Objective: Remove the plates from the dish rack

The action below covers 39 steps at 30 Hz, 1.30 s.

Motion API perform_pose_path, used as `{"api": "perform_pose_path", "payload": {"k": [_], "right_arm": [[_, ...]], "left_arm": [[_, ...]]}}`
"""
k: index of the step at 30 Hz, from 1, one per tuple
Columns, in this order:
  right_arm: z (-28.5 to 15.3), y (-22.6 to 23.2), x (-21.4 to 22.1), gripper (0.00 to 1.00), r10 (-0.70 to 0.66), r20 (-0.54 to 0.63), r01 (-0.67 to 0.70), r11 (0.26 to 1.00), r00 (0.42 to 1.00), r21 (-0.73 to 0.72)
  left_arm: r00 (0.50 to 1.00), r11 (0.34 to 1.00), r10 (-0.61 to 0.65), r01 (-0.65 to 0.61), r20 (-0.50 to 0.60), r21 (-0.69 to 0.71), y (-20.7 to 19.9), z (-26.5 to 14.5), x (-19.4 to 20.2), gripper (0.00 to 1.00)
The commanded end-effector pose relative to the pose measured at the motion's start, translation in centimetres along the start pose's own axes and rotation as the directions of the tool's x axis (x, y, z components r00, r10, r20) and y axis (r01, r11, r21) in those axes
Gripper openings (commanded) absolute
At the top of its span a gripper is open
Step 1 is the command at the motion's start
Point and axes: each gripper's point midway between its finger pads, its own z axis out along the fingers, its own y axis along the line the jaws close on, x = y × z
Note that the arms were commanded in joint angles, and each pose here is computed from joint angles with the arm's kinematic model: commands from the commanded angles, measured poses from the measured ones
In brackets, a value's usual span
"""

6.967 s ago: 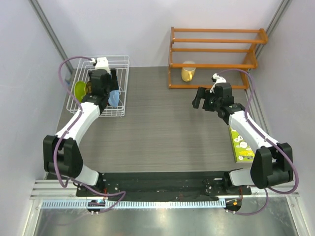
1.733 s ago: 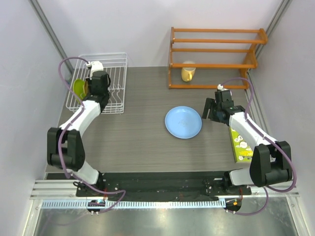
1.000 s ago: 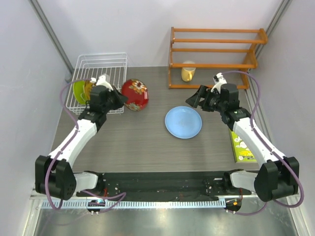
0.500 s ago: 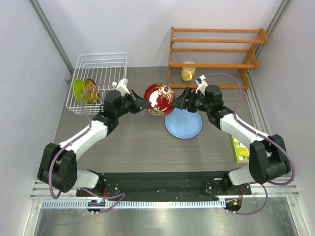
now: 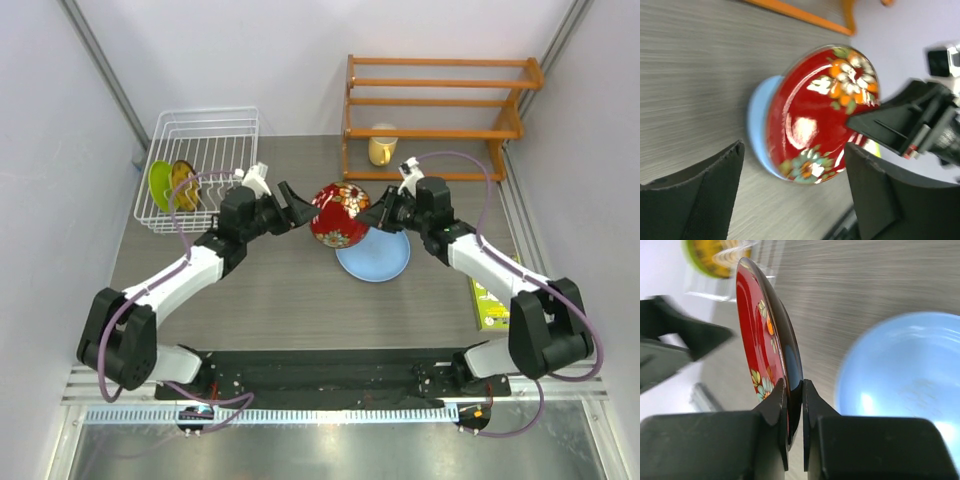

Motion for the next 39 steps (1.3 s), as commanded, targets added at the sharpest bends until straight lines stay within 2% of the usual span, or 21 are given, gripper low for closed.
{"api": "perform_pose_path", "payload": {"k": [1, 2, 3, 7, 13, 17, 21, 24, 26, 27, 28, 30, 31, 34, 36, 39], "right_arm": [[-4.2, -3.6, -3.2, 0.01, -0.071, 0.126, 0.04, 0.972, 0.99, 0.23], [-4.6, -4.3, -3.1, 0.01, -0.066, 0.123, 0.033, 0.967, 0.99, 0.251], [-5.1, -4.8, -3.0, 0.01, -0.063, 0.124, 0.028, 0.963, 0.99, 0.268], [-6.0, -8.4, -0.9, 0.01, 0.003, 0.064, -0.026, 0.937, 0.998, 0.349], [-5.3, -9.8, 1.1, 0.01, 0.064, -0.004, -0.059, 0.94, 0.998, 0.335], [-4.0, -10.4, 2.1, 0.02, 0.1, -0.027, -0.087, 0.947, 0.995, 0.31], [-2.7, -11.1, 2.9, 0.04, 0.127, -0.052, -0.107, 0.955, 0.991, 0.277], [-1.4, -11.1, 3.6, 0.11, 0.146, -0.088, -0.122, 0.965, 0.985, 0.231], [-1.0, -11.0, 3.8, 0.23, 0.163, -0.113, -0.136, 0.967, 0.98, 0.213], [-1.0, -11.3, 4.1, 0.29, 0.173, -0.122, -0.143, 0.964, 0.977, 0.223], [-1.0, -11.5, 4.2, 0.43, 0.175, -0.124, -0.142, 0.962, 0.977, 0.234], [-1.6, -12.5, 4.5, 0.54, 0.168, -0.128, -0.123, 0.947, 0.978, 0.298], [-1.8, -12.5, 4.1, 0.64, 0.151, -0.12, -0.108, 0.944, 0.981, 0.311], [-2.9, -13.0, 3.2, 0.73, 0.108, -0.117, -0.056, 0.923, 0.987, 0.38], [-3.8, -13.5, 3.5, 0.73, 0.092, -0.145, -0.022, 0.904, 0.985, 0.427], [-5.4, -13.9, 1.3, 0.74, 0.024, -0.128, 0.048, 0.847, 0.992, 0.53]], "left_arm": [[0.959, 0.942, 0.248, -0.205, 0.138, -0.265, 2.1, -3.1, -5.1, 0.82], [0.944, 0.925, 0.284, -0.223, 0.17, -0.307, 2.0, -4.2, -6.2, 0.83], [0.931, 0.883, 0.319, -0.224, 0.179, -0.412, 3.7, -5.4, -6.9, 0.83], [0.858, 0.789, 0.453, -0.26, 0.242, -0.557, 4.2, -10.0, -9.9, 0.86], [0.745, 0.697, 0.577, -0.234, 0.335, -0.678, 3.8, -16.3, -12.9, 1.0], [0.706, 0.653, 0.619, -0.219, 0.345, -0.725, 3.9, -18.3, -13.7, 0.99], [0.708, 0.618, 0.634, -0.222, 0.311, -0.754, 4.7, -18.6, -13.5, 0.99], [0.716, 0.61, 0.632, -0.224, 0.297, -0.76, 5.1, -18.3, -13.3, 1.0], [0.72, 0.604, 0.633, -0.228, 0.286, -0.764, 5.4, -18.1, -13.1, 1.0], [0.72, 0.6, 0.633, -0.226, 0.284, -0.767, 5.5, -18.0, -13.1, 1.0], [0.72, 0.593, 0.637, -0.23, 0.275, -0.772, 5.6, -18.0, -13.1, 0.99], [0.723, 0.577, 0.64, -0.23, 0.259, -0.784, 6.0, -17.7, -13.1, 1.0], [0.722, 0.57, 0.643, -0.23, 0.254, -0.789, 6.1, -17.7, -13.2, 0.99], [0.721, 0.539, 0.654, -0.232, 0.229, -0.81, 6.7, -17.3, -13.4, 1.0], [0.715, 0.518, 0.666, -0.236, 0.215, -0.822, 7.0, -16.8, -13.8, 0.99], [0.711, 0.477, 0.679, -0.236, 0.185, -0.846, 7.7, -16.3, -14.7, 0.99]]}}
